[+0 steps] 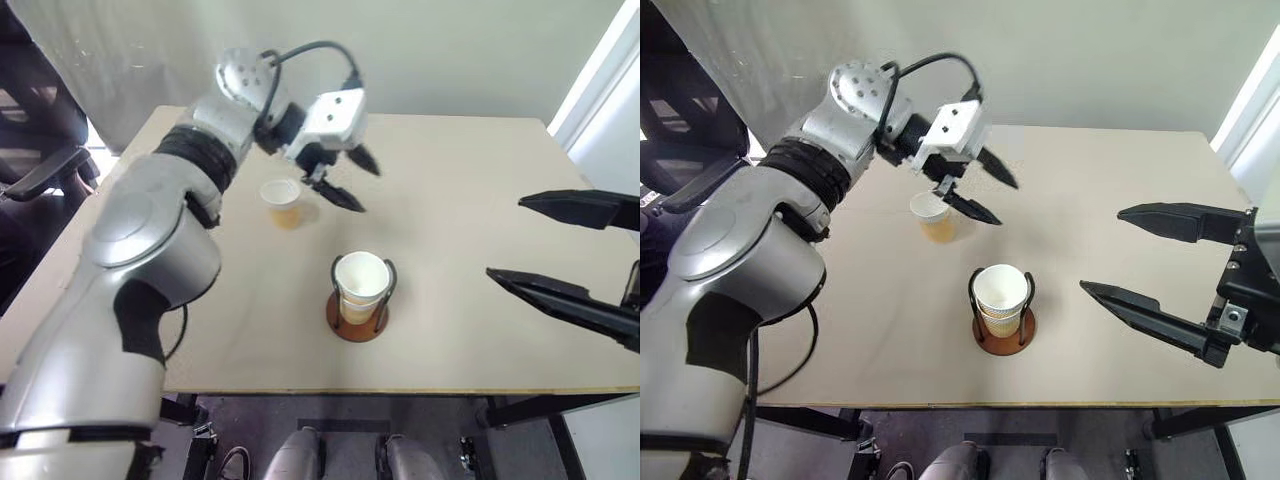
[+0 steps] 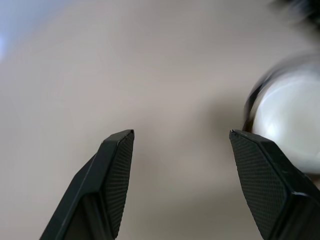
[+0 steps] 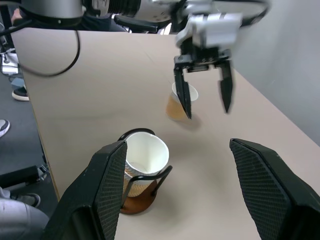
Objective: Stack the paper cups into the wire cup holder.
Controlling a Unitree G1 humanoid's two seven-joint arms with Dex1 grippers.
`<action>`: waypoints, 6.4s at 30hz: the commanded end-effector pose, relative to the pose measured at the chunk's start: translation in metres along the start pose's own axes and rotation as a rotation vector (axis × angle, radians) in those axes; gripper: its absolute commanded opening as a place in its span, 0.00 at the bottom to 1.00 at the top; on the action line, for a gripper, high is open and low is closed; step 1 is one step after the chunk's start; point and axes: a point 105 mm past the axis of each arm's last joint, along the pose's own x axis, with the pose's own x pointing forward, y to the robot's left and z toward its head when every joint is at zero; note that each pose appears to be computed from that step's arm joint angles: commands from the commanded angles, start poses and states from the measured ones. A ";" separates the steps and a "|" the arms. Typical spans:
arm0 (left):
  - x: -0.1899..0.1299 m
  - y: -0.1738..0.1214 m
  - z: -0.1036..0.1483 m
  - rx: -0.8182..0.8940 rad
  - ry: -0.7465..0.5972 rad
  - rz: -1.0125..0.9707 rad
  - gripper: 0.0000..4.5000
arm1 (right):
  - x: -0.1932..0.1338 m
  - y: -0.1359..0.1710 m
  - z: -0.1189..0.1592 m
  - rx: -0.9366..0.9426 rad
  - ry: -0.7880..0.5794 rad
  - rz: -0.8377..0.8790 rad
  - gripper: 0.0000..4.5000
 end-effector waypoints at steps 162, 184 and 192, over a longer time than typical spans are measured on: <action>-0.037 -0.004 0.067 0.003 -0.449 -0.073 0.75 | -0.017 -0.017 -0.024 0.035 0.096 -0.164 0.75; -0.114 -0.101 -0.084 -0.670 -0.283 0.128 0.75 | -0.026 -0.074 -0.098 0.058 0.105 -0.207 0.75; -0.115 -0.107 -0.081 -0.636 -0.349 0.186 0.75 | -0.022 -0.076 -0.106 0.055 0.074 -0.168 0.75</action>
